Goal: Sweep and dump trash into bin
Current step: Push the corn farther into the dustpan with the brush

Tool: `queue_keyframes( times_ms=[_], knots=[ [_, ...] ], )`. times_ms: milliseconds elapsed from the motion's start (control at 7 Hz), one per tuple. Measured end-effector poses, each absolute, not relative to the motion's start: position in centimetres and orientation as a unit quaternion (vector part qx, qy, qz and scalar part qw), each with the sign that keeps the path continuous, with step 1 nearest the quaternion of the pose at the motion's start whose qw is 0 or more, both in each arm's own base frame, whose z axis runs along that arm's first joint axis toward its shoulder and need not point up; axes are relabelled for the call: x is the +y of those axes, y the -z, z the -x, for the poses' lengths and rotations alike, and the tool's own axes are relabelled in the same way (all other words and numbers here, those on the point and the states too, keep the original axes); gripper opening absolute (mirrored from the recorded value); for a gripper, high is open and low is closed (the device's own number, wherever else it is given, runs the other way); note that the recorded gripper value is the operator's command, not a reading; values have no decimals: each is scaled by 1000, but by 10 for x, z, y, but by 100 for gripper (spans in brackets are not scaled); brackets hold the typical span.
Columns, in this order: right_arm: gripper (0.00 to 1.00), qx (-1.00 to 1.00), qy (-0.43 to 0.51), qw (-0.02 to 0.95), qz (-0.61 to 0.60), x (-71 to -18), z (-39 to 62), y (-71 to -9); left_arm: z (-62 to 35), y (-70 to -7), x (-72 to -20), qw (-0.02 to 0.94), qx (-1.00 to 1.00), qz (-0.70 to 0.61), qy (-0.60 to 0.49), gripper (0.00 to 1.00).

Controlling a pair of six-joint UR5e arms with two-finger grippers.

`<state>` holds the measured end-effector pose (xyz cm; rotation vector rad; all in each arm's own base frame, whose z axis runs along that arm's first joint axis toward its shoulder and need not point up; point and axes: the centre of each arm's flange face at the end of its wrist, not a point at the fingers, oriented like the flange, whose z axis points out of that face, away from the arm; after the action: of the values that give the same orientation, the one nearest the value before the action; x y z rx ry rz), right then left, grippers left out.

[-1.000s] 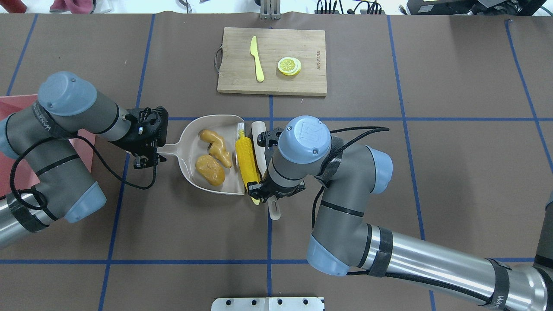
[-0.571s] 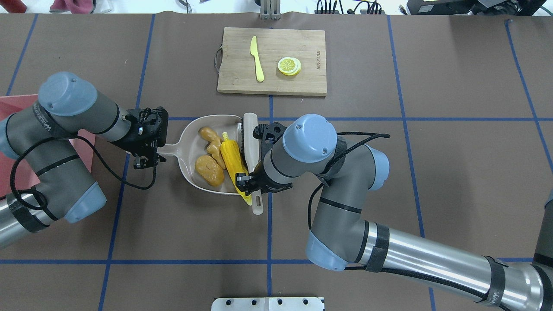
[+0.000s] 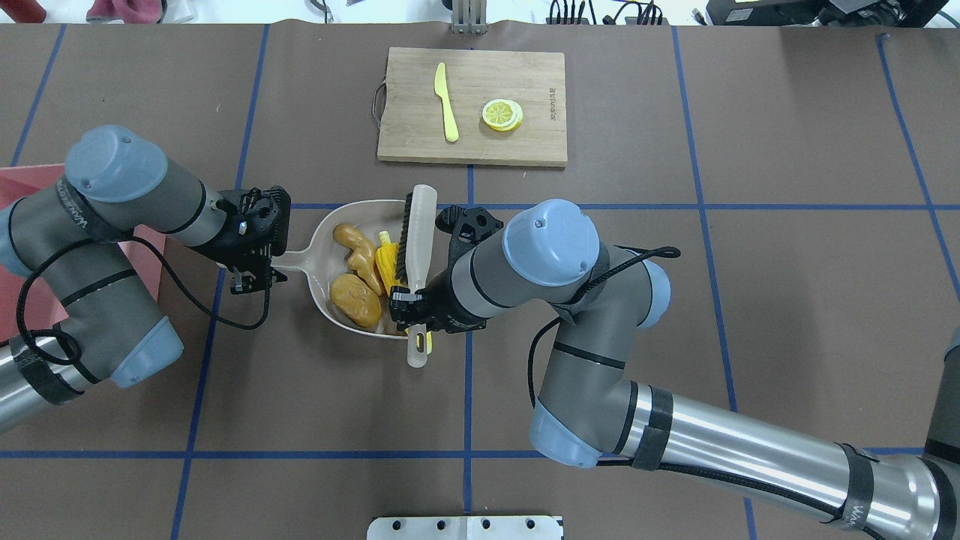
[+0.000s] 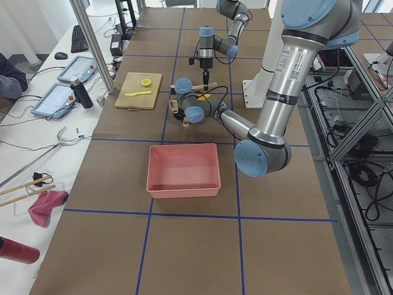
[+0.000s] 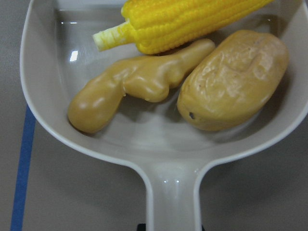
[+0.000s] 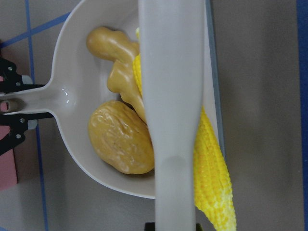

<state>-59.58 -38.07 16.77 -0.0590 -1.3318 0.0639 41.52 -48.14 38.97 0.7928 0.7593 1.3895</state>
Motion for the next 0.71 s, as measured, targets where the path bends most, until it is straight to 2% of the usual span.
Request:
queue_keyframes(
  times_ms=[286, 429, 571, 714],
  knots=[
    [0, -621, -39, 782, 39, -388, 587, -172, -415, -391, -482, 633, 331, -346, -608, 18],
    [0, -620, -34, 782, 56, -398, 575, -171, -415, -392, -482, 631, 330, -347, -611, 13],
    [0, -618, -27, 782, 77, -407, 557, -169, -416, -392, -481, 629, 330, -348, -612, 4],
    [0, -615, -23, 783, 92, -414, 539, -170, -416, -394, -481, 627, 330, -351, -612, 0]
  ],
)
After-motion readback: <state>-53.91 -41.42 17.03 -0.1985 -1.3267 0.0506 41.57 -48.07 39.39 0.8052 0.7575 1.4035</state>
